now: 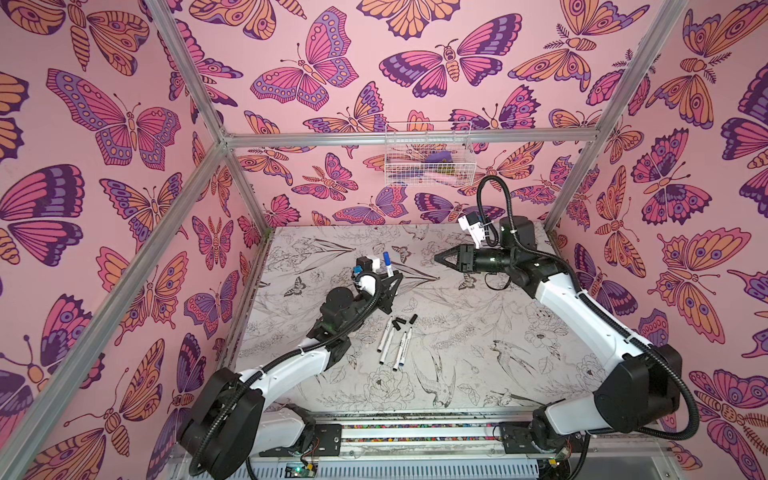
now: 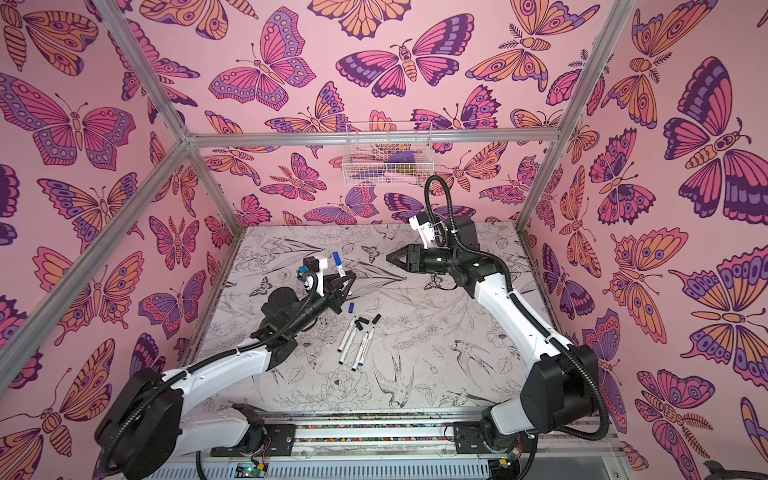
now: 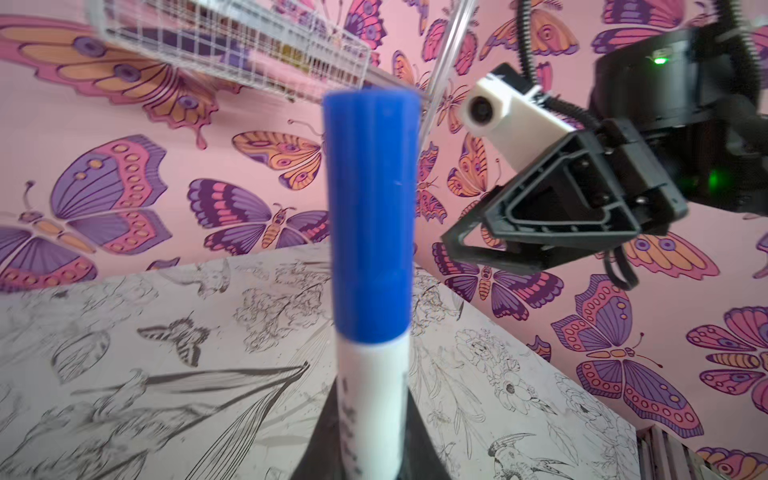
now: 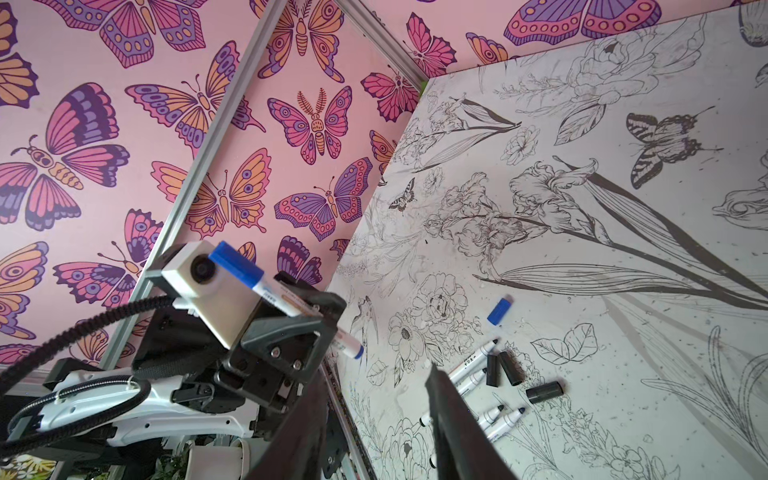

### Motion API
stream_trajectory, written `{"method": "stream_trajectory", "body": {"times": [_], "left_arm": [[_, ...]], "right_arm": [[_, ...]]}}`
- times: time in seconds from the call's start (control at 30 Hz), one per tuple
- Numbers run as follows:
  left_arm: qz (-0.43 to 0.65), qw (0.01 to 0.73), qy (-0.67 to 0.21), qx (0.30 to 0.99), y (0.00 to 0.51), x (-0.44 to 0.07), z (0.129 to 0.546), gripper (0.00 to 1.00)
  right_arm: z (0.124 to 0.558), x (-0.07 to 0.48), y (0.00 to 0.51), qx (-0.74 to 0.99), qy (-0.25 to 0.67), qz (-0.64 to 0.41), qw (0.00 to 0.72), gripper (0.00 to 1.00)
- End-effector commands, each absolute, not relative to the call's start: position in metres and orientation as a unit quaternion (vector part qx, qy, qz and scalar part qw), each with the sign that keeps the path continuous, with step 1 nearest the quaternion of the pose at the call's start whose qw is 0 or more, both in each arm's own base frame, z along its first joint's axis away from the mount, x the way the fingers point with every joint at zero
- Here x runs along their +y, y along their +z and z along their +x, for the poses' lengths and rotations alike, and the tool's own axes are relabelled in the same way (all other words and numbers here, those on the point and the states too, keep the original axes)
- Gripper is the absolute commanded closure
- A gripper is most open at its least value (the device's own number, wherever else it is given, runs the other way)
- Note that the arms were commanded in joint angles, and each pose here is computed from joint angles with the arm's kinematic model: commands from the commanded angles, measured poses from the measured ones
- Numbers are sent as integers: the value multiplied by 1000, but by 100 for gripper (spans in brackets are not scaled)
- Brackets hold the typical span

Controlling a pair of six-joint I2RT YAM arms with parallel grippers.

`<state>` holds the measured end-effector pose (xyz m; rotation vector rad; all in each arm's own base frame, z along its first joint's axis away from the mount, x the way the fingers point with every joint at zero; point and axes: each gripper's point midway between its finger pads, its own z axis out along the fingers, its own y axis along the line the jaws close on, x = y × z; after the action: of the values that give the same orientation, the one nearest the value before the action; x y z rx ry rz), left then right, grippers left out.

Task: Insert the pens into the pen caps
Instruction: 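Lower the blue-capped marker onto the table with the left gripper and release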

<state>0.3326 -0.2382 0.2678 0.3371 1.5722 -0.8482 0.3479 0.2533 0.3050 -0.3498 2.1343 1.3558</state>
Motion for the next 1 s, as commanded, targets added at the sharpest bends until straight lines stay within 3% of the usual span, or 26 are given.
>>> {"method": "stream_trajectory", "body": {"times": [0.0,0.13,0.23,0.47,0.67,0.77,0.8,0.87,0.97], "left_arm": [[45,542,-320,776,220,-196,354,100],[-38,379,-238,893,145,-150,367,100],[-50,298,-194,933,108,-131,373,100],[-57,184,-130,973,46,-113,385,100],[-71,129,-80,986,23,-99,387,100],[-69,109,-60,990,16,-94,385,87],[-68,102,-57,991,14,-93,384,73],[-69,95,-51,992,11,-92,383,59],[-70,90,-47,992,7,-91,382,52]], "right_arm": [[351,247,299,812,490,-122,292,58],[353,243,288,829,464,-118,289,59],[352,242,287,829,462,-120,291,59],[348,240,286,834,451,-128,290,60],[345,238,285,835,446,-132,294,61],[345,237,284,837,442,-132,295,62],[345,237,283,838,441,-132,294,62],[346,236,281,839,438,-131,294,62],[347,235,280,842,434,-129,294,63]]}}
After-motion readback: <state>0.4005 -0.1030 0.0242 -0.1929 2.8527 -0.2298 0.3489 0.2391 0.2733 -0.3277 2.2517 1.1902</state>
